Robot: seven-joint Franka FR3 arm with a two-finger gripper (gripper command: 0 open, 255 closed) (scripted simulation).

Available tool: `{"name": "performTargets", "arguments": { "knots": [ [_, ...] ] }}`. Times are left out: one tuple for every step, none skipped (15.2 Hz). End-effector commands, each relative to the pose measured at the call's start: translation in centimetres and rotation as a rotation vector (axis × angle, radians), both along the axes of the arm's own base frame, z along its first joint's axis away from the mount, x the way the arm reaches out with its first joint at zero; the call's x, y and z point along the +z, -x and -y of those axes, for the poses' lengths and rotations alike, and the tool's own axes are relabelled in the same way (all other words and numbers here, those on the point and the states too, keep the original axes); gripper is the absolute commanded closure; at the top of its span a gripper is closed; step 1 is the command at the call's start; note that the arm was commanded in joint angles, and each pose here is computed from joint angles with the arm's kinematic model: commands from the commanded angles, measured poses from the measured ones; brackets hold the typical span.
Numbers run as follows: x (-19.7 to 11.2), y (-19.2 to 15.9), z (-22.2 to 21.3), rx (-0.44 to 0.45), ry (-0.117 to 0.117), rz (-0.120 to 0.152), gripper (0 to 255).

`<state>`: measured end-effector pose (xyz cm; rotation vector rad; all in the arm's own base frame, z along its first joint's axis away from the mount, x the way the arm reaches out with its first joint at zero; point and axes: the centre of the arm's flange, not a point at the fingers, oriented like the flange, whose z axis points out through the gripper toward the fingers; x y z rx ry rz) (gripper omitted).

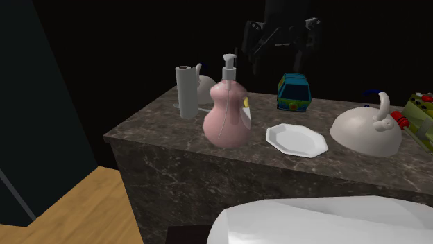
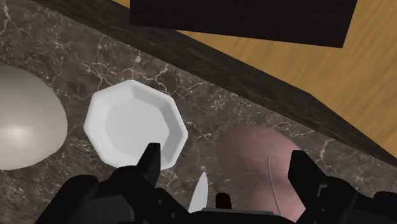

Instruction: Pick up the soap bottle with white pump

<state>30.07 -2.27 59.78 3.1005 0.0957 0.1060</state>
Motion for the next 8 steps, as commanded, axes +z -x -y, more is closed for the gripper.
{"name": "performTargets", "arguments": {
  "knots": [
    [0.0,0.0,0.0,0.0,0.0,0.0,0],
    [0.2,-0.9,-0.7,0.0,-0.005,0.007,0],
    [0.4,-1.9,-1.4,0.0,-0.011,0.014,0],
    [0.6,-2.8,-2.1,-0.001,-0.016,0.021,0],
    [0.8,-3.7,-2.8,-0.001,-0.022,0.028,0],
    [1.0,-4.7,-3.5,-0.001,-0.027,0.035,0],
    [1.2,-5.6,-4.2,-0.001,-0.033,0.042,0],
    [1.4,-6.5,-4.9,-0.002,-0.038,0.049,0]
  ]
}}
